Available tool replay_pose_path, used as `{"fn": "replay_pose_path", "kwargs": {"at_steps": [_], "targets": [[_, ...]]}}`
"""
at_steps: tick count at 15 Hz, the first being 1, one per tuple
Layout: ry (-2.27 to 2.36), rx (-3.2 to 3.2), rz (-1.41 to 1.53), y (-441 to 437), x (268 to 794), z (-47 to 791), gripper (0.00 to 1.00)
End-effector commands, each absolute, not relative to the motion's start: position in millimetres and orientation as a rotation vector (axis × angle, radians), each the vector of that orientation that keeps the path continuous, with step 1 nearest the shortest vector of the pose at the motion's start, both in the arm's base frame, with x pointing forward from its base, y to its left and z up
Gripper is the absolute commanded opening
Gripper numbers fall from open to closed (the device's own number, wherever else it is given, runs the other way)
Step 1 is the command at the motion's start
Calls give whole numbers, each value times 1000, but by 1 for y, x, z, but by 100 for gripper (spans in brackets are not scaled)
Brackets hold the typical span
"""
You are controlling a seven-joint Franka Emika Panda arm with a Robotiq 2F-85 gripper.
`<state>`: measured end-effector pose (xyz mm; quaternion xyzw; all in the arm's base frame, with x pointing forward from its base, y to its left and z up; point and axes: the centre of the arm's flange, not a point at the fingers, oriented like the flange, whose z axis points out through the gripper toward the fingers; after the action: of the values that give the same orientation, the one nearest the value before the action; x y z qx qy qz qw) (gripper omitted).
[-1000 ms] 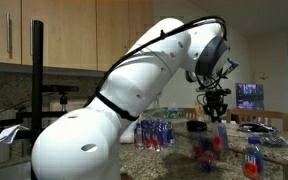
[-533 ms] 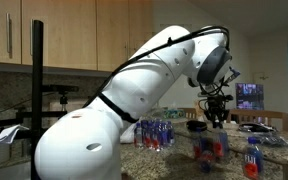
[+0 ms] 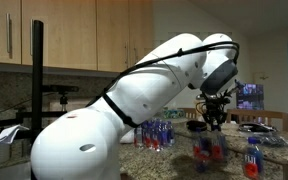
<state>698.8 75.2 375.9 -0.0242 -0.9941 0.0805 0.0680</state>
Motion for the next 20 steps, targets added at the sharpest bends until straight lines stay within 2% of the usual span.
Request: {"fn": "replay_pose_path", "kwargs": {"at_steps": [1, 20], "targets": [[-3028, -68, 225, 55, 698, 392, 13], [-3038, -2, 94, 4, 692, 386, 13]]}}
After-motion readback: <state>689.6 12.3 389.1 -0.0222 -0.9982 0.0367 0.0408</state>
